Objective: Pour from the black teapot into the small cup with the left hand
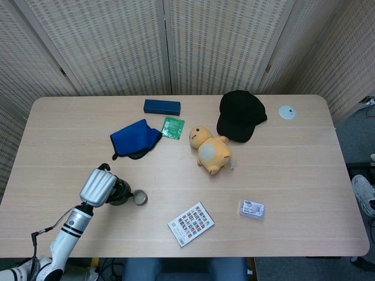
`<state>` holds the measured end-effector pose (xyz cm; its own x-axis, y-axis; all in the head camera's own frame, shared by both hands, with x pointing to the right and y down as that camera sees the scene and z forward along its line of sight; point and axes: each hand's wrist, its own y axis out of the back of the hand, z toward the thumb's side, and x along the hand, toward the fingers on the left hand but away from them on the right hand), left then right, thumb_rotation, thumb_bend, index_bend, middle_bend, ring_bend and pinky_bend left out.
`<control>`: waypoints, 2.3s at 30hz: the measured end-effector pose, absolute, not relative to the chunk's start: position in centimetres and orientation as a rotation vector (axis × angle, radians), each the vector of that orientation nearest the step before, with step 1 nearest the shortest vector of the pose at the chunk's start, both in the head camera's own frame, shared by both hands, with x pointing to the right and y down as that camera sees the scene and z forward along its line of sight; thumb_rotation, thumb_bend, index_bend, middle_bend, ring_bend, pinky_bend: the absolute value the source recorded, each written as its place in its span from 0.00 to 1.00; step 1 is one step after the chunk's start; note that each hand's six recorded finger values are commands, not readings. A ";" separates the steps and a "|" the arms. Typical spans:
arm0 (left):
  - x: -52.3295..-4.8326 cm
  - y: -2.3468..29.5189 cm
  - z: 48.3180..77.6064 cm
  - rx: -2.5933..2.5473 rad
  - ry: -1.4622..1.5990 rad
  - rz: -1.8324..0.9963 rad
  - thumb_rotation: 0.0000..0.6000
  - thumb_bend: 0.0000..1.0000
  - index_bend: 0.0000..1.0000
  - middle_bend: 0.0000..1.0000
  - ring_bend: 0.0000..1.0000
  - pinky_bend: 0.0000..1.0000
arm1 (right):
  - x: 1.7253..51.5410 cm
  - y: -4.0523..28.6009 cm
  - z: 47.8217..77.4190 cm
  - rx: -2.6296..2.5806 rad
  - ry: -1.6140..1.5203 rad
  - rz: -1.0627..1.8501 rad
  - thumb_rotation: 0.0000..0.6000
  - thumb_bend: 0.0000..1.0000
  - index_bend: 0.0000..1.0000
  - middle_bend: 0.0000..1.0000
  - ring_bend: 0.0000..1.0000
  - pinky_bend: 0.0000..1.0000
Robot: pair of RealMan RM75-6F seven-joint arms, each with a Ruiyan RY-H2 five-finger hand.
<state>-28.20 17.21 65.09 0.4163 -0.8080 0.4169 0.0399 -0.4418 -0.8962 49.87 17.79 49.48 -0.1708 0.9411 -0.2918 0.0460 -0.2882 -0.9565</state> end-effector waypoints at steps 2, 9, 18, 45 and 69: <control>-27.8 17.2 65.3 -1.740 0.654 -1.141 0.61 0.40 1.00 1.00 0.92 0.36 | 49.9 17.8 49.4 -1.352 -1.202 1.553 1.00 0.31 0.23 0.27 0.17 0.04; -26.8 17.2 65.8 -1.704 0.602 -1.102 0.67 0.40 1.00 1.00 0.92 0.36 | 50.0 18.0 49.3 -1.348 -1.204 1.558 1.00 0.31 0.23 0.27 0.17 0.04; -26.0 17.1 66.0 -1.649 0.544 -1.065 0.70 0.40 1.00 1.00 0.92 0.36 | 50.2 18.2 49.2 -1.343 -1.209 1.563 1.00 0.31 0.23 0.27 0.17 0.04; -24.0 17.6 66.6 -1.485 0.359 -0.933 0.80 0.40 1.00 1.00 0.92 0.36 | 50.8 18.4 49.2 -1.336 -1.218 1.577 1.00 0.31 0.23 0.27 0.17 0.04; -22.9 18.4 67.2 -1.377 0.237 -0.855 0.82 0.40 1.00 1.00 0.92 0.36 | 51.2 18.6 49.4 -1.338 -1.227 1.586 1.00 0.31 0.23 0.27 0.17 0.04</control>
